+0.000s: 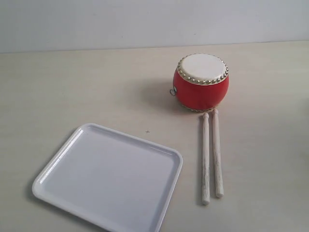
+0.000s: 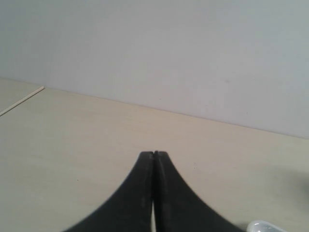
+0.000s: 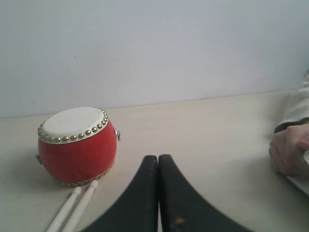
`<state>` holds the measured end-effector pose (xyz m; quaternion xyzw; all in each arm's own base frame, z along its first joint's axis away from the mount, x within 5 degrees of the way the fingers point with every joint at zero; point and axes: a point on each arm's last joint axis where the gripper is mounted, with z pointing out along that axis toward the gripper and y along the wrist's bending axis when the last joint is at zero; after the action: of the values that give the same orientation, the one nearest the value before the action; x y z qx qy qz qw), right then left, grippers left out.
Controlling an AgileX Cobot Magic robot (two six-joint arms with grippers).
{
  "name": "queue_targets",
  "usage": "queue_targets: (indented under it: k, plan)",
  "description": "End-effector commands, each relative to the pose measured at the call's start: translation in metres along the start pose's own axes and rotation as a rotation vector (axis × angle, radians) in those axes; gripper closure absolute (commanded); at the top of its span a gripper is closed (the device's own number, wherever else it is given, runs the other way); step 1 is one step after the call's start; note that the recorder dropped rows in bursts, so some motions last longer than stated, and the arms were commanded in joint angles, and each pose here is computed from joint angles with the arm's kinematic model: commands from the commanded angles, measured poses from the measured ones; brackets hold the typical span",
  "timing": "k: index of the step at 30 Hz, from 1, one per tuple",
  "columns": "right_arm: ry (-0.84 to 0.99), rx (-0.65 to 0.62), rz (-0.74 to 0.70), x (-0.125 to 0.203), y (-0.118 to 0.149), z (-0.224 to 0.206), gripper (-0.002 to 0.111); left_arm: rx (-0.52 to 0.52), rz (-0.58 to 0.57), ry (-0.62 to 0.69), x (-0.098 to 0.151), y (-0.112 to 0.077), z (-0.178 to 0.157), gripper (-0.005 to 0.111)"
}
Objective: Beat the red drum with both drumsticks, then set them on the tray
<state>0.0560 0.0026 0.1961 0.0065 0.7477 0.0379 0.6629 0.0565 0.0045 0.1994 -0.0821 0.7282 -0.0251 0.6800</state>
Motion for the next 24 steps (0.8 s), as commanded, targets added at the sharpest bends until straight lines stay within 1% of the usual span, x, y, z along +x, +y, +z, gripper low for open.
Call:
queue_targets:
  k: [1, 21, 24]
  plan:
    - [-0.004, 0.006, -0.008, 0.0013, -0.0005, -0.0001, 0.108, -0.001, -0.001, -0.005, 0.0005, 0.0002, -0.0004, 0.107]
    - [-0.004, 0.006, -0.008, 0.0013, -0.0005, -0.0001, 0.108, -0.001, -0.001, -0.005, 0.0005, 0.0002, -0.0004, 0.107]
    - [-0.004, 0.006, -0.008, 0.0013, -0.0005, -0.0001, 0.108, 0.009, -0.002, -0.053, -0.0039, -0.0007, -0.0005, 0.107]
